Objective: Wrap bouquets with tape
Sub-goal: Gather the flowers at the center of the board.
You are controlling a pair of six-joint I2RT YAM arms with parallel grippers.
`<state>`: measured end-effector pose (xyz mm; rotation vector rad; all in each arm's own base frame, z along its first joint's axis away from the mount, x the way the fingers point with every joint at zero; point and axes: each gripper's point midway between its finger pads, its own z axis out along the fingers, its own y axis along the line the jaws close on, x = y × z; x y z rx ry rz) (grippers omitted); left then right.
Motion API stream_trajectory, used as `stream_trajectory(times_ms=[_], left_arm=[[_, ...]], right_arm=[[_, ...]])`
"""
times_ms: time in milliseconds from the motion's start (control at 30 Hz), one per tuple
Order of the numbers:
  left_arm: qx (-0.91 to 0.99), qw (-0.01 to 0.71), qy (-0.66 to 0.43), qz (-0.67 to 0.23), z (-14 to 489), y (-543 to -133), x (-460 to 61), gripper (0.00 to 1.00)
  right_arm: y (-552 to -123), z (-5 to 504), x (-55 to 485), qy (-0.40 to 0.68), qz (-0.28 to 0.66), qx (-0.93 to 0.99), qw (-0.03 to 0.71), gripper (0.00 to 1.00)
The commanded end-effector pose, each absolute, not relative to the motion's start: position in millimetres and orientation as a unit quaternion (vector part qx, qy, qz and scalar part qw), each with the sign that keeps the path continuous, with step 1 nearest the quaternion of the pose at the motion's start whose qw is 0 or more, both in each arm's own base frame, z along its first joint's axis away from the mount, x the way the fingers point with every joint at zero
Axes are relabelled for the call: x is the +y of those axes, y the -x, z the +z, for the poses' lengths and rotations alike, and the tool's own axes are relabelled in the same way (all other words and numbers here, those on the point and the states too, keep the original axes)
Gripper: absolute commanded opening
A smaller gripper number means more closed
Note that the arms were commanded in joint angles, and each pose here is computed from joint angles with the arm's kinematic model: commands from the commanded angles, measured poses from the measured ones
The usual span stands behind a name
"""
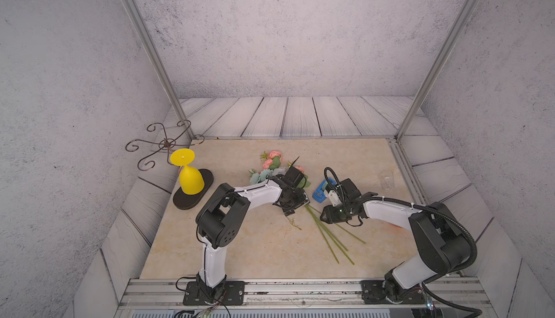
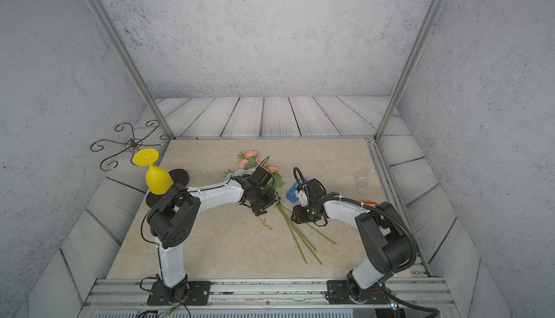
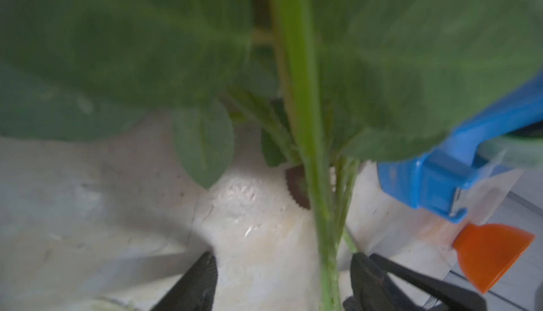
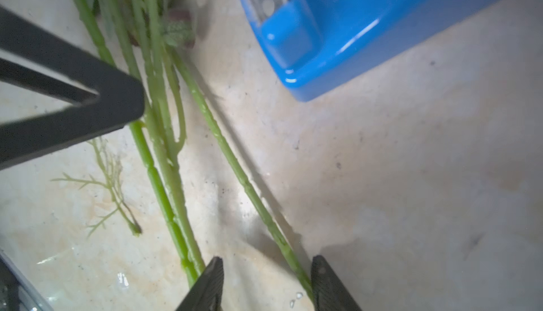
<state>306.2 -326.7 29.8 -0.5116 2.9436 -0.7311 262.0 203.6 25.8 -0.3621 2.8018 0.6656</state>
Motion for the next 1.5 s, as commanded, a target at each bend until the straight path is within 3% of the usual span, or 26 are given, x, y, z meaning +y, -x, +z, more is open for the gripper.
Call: stream_trajectory(times_ms=[0,167,300,367,467,500,667,1033,1300,1467], left_arm=[[0.956,0.016,0.218,-0.196,0.9,-302.2,-314.3,0.71],[0.964,0.023,0.210,-0.165,3.6,-302.8,-317.2,0.67],[0.956,-0.019,0.256,-0.142,-17.3,-288.4,-313.8,0.61],[0.953,-0.026,0.269,-0.135,-24.3,-283.5,-312.8,0.56],[0.958,0.001,0.264,-0.109,-21.8,-284.3,-304.9,0.35],[0.959,0.001,0.263,-0.104,-21.9,-284.0,-303.3,0.34],[0.955,-0.016,0.277,-0.102,-31.8,-279.6,-306.5,0.34],[0.959,-0.008,0.266,-0.099,-29.0,-280.8,-306.0,0.27],[0.958,-0.008,0.264,-0.112,-23.0,-284.0,-312.4,0.27],[0.959,-0.003,0.258,-0.113,-19.1,-286.8,-313.6,0.26]], right_arm=[[-254.5,22.0,208.0,0.106,0.236,0.961,0.096,0.50],[-254.6,23.6,210.5,0.141,0.204,0.964,0.098,0.53],[-251.0,18.4,209.2,0.144,0.193,0.966,0.092,0.57],[-248.2,15.5,209.4,0.142,0.191,0.968,0.083,0.61],[-246.2,18.0,214.3,0.139,0.200,0.967,0.079,0.70],[-246.7,20.5,216.3,0.140,0.204,0.966,0.081,0.72],[-249.5,17.3,209.3,0.171,0.135,0.972,0.090,0.74],[-246.2,44.3,230.7,0.127,0.235,0.957,0.109,0.81],[-242.2,15.9,215.0,0.160,0.152,0.971,0.095,0.94],[-239.7,16.0,230.7,0.173,0.162,0.966,0.101,0.94]])
